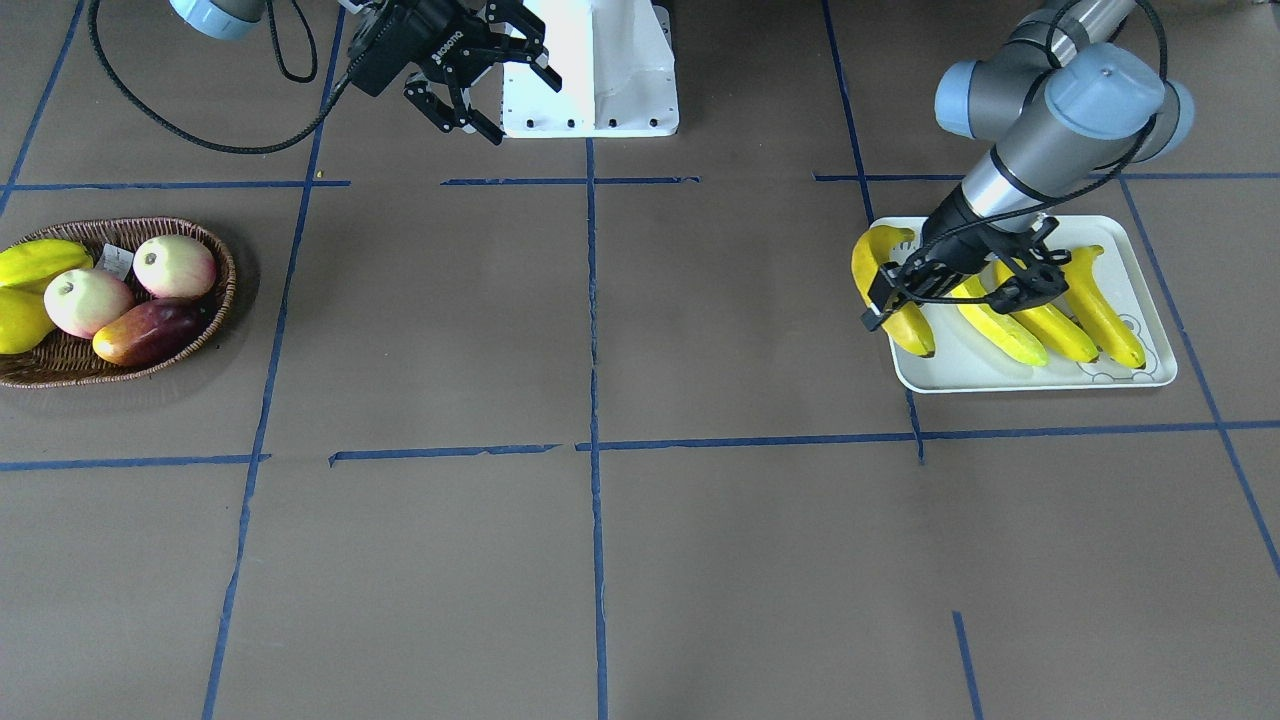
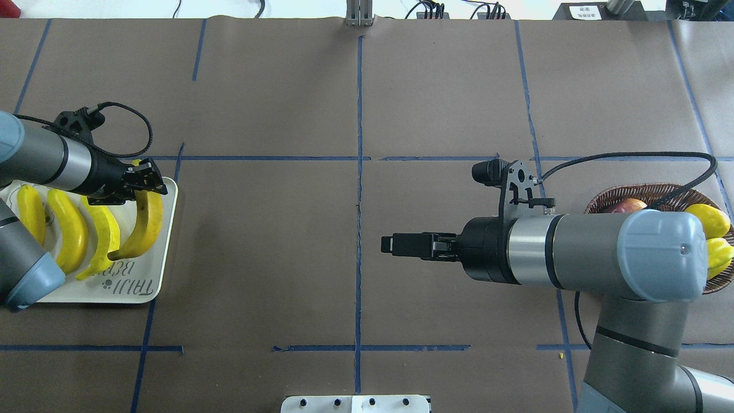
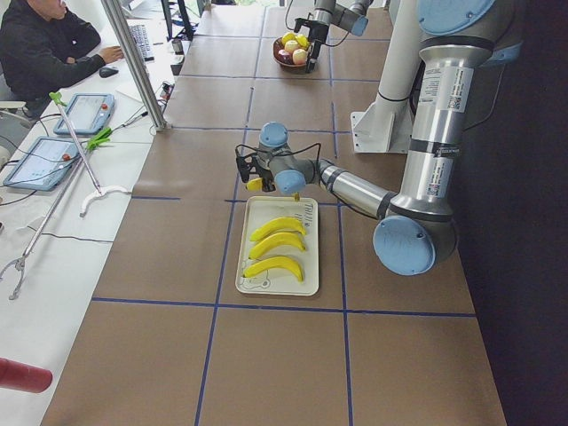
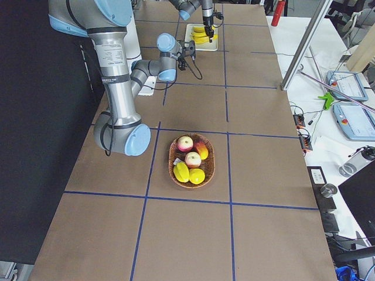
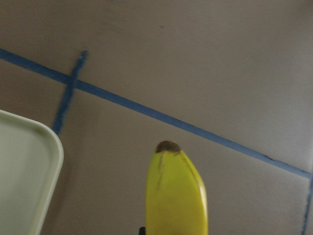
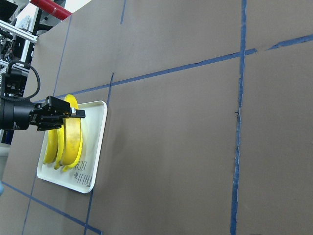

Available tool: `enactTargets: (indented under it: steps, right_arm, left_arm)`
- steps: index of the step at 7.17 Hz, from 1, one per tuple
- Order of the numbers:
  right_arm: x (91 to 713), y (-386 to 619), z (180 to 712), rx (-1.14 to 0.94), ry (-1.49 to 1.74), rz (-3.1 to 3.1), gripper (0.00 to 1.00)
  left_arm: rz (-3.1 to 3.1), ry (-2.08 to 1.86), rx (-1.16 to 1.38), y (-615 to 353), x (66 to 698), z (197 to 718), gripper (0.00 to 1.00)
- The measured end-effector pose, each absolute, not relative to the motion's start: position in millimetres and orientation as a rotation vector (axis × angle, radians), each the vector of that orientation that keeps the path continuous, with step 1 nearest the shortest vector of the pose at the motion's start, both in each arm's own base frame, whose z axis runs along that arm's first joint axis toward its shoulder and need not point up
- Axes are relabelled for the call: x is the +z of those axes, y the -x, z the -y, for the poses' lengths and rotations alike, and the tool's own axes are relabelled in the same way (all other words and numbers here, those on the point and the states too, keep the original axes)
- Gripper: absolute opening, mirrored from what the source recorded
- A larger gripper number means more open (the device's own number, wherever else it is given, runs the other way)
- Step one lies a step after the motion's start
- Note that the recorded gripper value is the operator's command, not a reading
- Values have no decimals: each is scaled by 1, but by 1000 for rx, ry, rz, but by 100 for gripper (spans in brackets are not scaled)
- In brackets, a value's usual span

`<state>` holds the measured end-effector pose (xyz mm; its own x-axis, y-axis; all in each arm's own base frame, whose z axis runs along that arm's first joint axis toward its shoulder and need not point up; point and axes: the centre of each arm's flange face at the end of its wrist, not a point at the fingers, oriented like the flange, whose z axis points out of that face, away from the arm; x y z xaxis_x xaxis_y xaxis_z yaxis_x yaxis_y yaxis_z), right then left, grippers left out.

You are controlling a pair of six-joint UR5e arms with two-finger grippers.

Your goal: Transfer all bananas from basket to plate

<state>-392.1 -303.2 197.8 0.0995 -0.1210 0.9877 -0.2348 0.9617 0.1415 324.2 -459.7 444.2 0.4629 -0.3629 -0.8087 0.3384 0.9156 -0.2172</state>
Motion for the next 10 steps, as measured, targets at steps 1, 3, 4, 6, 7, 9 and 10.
enactTargets:
  steps: [1,3,4,6,7,9,10]
  right_arm:
    - [199,391,307,95,-295,1463,100]
    - [200,389,310,102,-297,1454,100]
    - [200,388,311,104,-298,1453,100]
    - [200,388,312,106,-300,1453,100]
    - [201,387,313,107,-301,1452,100]
    - [202,386,314,110,-302,1448,100]
    - [205,383,318,113,-297,1435,100]
  left_arm:
    - [-963,38,-425,-336,452,451,5]
    - [-928,46,-414,-348,462,444,5]
    - [-920,42,-402,-348,466,443,6]
    - [-906,26,-369,-346,473,443,100]
    - [-888,1,-332,-341,482,440,100]
    - [-859,-46,-268,-330,495,433,100]
    - [-866,-52,-256,-328,492,432,100]
